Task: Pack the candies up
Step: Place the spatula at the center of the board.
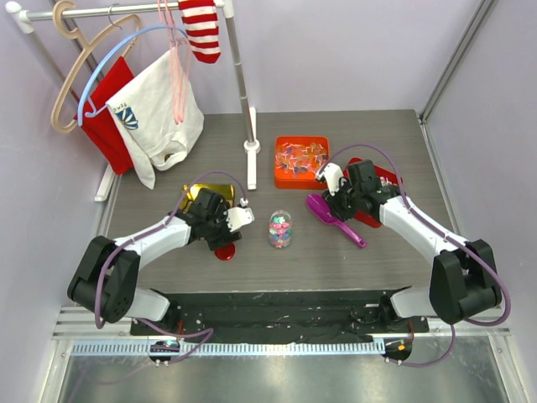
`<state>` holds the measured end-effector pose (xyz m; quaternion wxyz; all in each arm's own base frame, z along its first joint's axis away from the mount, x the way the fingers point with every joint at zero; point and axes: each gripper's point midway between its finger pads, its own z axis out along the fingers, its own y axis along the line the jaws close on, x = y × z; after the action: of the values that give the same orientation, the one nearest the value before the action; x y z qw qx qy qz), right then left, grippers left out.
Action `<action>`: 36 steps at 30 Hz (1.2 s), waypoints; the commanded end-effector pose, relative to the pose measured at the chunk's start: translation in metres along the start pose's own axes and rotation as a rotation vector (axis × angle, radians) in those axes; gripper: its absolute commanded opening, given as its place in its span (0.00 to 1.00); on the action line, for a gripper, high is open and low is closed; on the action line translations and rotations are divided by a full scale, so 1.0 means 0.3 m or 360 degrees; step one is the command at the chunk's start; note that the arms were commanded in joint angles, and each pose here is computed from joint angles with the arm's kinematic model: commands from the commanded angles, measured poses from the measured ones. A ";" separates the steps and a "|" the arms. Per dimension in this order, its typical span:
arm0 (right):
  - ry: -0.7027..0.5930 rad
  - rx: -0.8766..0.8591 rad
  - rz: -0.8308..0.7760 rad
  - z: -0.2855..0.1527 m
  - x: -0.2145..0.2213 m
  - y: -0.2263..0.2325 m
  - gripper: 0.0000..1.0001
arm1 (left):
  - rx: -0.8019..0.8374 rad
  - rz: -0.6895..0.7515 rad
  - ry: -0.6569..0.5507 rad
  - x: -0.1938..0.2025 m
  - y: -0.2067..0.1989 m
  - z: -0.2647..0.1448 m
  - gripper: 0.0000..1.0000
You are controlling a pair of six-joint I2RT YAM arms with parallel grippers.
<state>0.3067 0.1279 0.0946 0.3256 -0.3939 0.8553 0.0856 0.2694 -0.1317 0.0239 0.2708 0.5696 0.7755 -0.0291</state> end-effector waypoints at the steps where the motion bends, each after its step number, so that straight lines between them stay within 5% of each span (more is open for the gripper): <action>1: -0.0084 0.0011 -0.0020 -0.031 -0.035 -0.006 0.35 | -0.0043 0.0020 0.0048 0.009 0.023 0.010 0.77; 5: -0.0093 0.0014 -0.0015 -0.035 -0.036 -0.010 0.35 | -0.0014 0.0023 -0.0006 -0.020 0.013 -0.030 0.85; 14: -0.0089 0.0012 -0.0019 -0.036 -0.032 -0.009 0.35 | -0.0059 0.0026 -0.0215 -0.109 0.002 -0.215 0.86; 23: -0.0087 0.0004 -0.0025 -0.037 -0.032 -0.006 0.35 | 0.0303 0.0089 -0.0136 -0.050 -0.154 -0.239 0.59; 36: -0.0089 0.0000 -0.0015 -0.040 -0.031 -0.008 0.35 | 0.0394 0.0082 0.0021 0.010 -0.165 -0.156 0.59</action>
<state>0.3070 0.1255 0.0969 0.3298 -0.3932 0.8536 0.0888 0.1926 -0.1255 0.0541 0.1883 0.6132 0.7572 -0.1230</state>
